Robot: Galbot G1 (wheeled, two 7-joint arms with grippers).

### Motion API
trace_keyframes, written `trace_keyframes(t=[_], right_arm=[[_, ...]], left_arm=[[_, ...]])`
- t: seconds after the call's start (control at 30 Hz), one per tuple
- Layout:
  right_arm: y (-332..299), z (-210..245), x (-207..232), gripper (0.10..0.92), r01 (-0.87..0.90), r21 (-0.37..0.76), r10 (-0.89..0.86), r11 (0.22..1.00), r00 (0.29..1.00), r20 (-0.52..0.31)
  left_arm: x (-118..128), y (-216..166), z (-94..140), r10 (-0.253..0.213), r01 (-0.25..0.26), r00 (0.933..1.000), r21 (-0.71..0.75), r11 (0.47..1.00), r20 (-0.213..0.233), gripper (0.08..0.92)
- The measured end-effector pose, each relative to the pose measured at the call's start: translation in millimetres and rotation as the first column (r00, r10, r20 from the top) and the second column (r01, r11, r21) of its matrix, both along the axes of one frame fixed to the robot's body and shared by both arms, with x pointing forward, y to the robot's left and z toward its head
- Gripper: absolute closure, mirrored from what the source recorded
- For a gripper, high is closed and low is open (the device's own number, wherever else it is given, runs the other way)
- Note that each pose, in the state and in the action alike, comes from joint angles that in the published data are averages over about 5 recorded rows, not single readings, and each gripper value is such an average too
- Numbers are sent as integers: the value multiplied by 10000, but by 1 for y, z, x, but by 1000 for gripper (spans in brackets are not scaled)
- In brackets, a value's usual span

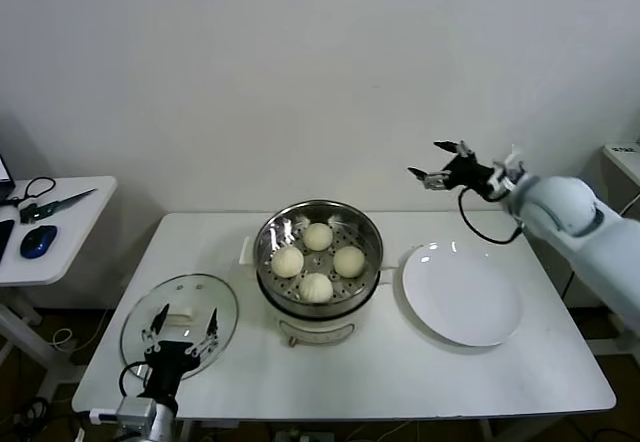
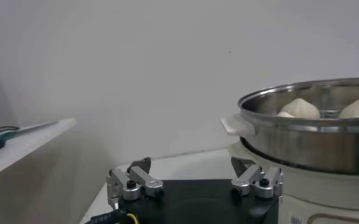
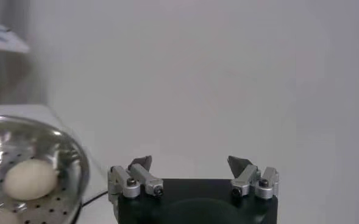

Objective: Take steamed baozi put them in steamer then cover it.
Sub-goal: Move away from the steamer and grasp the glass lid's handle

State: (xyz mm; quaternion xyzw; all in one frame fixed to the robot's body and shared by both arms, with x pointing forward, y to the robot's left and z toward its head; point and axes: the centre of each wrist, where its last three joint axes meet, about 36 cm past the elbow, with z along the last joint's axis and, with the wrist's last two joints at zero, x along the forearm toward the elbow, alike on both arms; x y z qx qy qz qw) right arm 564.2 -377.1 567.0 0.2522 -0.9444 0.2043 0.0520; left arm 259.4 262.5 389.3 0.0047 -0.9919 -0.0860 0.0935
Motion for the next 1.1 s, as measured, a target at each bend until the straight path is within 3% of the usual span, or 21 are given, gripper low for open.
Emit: trace_keyframes(t=[0.23,0.47,0.63,0.73,0.83,1.1], right_arm=[[-37,-84,-54,200,1386,2131,-1608,9671,9828,906],[-59,-188,-149,200,2995,3330,-3348,8941,9408,530],[-53,-240,-212,200,3892,3654,-4257,8456,9046,217],[-44,-262,-242,200,4284,3773,-4635,8211,8861,27],[-35,-278,-265,200,4551,3875,-4889,8017,8723,-128],[-12,-306,-307,200,5048,4112,-5368,7590,8426,-436]], left_arm=[[0,4,-7,-204,203,9998,404,9990,10,177],[-2,11,-11,-193,163,9995,1237,9922,237,177],[1,24,-17,-19,-243,9967,3198,9472,815,177],[4,36,-25,-47,-534,9931,4858,8724,1176,177],[6,48,-37,-269,-661,9907,6439,7623,1335,177],[11,81,-78,-1191,-366,9877,8911,4523,1011,177]])
